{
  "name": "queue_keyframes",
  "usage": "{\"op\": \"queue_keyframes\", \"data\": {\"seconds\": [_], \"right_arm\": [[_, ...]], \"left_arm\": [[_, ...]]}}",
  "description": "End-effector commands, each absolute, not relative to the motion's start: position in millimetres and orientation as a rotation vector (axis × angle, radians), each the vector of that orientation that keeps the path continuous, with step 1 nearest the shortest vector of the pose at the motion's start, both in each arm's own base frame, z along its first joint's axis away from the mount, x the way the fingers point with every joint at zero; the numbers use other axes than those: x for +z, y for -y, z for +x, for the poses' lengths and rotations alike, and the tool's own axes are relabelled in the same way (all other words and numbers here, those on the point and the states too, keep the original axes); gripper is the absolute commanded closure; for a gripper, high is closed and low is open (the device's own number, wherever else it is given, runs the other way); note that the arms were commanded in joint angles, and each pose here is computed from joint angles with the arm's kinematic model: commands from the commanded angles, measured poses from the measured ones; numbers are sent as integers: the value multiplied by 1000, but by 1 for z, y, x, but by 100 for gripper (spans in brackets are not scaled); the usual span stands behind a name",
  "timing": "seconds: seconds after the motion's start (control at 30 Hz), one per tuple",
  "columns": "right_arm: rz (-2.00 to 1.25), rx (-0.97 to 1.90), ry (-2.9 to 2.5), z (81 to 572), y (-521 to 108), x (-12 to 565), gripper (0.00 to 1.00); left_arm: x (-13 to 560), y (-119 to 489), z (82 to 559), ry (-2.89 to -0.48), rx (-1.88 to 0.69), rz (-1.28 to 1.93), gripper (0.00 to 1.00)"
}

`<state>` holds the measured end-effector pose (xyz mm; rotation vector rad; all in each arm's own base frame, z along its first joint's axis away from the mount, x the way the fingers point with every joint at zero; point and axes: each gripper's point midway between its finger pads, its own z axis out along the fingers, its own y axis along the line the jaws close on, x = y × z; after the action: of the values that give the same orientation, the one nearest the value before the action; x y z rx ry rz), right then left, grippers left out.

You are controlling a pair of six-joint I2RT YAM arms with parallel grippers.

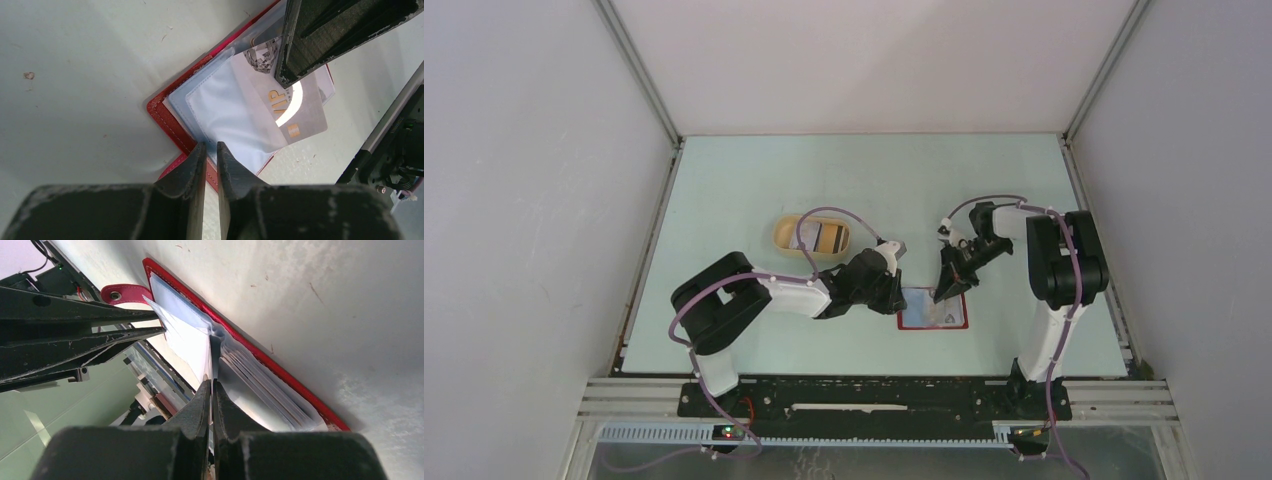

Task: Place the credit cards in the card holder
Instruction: Insert the credit card into the card holder.

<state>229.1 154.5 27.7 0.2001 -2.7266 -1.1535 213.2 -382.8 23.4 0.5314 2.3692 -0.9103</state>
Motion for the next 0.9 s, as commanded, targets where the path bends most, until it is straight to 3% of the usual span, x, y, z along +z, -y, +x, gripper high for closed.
{"op": "queue_keyframes", "data": {"seconds": [0.0, 0.23, 0.53, 0.87], "right_arm": [[295, -1094, 2720, 226, -161, 23, 92], [367, -1098, 2709, 230, -174, 22, 85], [442, -1079, 2767, 235, -166, 31, 61], [555, -1003, 2883, 245, -158, 44, 58]], "left_arm": [[6, 364, 205, -2434, -848, 537, 82], [6, 364, 204, -2434, -850, 538, 82], [5, 362, 204, -2436, -846, 533, 81], [6, 360, 204, -2431, -844, 528, 81]]}}
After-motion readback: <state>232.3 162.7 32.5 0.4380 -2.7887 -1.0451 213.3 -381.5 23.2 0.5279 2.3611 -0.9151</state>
